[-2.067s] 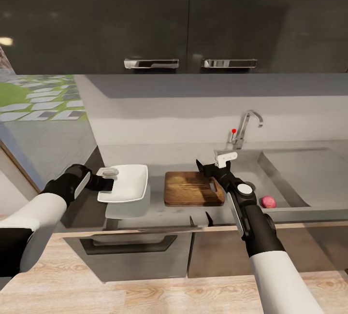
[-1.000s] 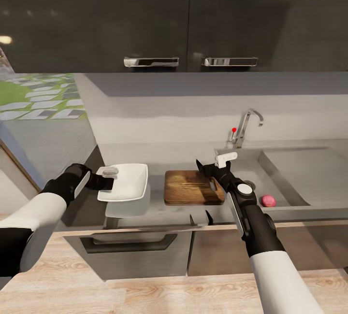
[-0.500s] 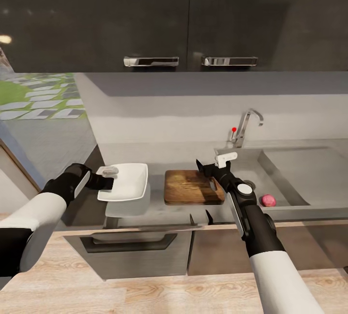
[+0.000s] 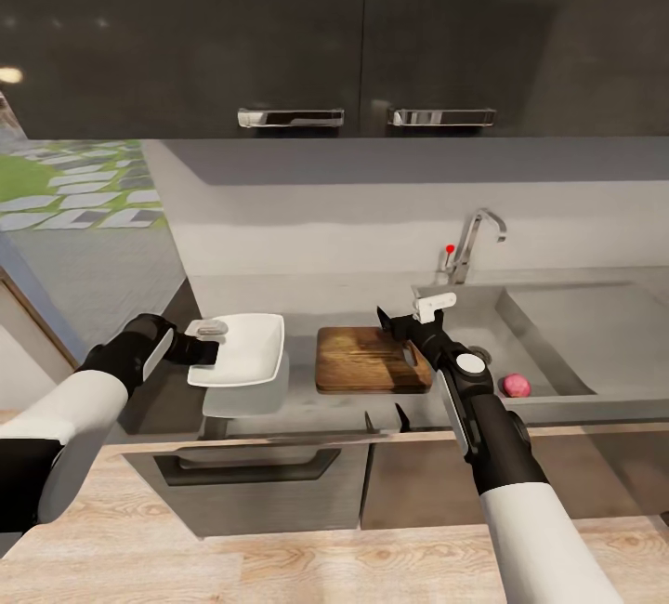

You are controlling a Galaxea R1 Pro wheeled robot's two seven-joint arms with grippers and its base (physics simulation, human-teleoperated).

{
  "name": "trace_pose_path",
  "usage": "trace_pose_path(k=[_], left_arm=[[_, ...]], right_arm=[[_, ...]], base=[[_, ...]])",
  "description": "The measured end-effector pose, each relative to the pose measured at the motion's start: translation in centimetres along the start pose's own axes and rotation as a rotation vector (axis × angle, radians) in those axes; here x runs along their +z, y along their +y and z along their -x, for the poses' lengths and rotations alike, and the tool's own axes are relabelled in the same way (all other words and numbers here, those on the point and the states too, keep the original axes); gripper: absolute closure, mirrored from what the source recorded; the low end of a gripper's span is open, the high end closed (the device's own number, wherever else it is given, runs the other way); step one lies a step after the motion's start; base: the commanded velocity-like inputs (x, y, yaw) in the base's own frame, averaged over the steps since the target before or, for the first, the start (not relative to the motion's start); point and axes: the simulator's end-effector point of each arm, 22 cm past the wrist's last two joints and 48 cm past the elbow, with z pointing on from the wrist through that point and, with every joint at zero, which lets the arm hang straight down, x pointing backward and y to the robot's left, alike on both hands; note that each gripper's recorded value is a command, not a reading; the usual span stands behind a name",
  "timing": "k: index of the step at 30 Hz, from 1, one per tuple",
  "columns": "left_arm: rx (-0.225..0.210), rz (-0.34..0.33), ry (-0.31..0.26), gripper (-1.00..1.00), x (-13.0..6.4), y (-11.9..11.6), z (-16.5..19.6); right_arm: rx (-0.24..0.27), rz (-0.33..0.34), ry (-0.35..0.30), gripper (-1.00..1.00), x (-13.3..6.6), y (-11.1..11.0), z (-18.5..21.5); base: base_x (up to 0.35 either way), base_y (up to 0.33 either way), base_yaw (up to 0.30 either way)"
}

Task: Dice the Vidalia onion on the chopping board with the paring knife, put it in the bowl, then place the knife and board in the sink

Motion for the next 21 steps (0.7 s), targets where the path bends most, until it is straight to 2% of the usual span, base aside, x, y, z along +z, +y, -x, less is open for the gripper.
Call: trace_pose_path(k=[15,16,18,21], left_arm=[[0.006,0.003,-0.002,1.0,0.0,0.0,0.0],[0.006,0.003,-0.002,-1.0,0.0,0.0,0.0],[-0.007,-0.003,0.026,-1.0,1.2,0.1,-0.8],[-0.007,-0.002,0.025,-1.0,1.1,0.1,-0.8]], right_arm=[[0.0,0.0,0.002,-1.0,-0.1,0.0,-0.1],[0.0,0.0,0.002,-1.0,-0.1,0.0,-0.1],[0.003,0.0,0.01,-1.0,0.6,-0.1,-0.8],[0.003,0.0,0.009,-1.0,0.5,-0.1,-0.7]], base=[[0.0,0.0,0.0],[0.0,0.0,0.0],[0.0,0.0,0.0],[0.0,0.0,0.0]])
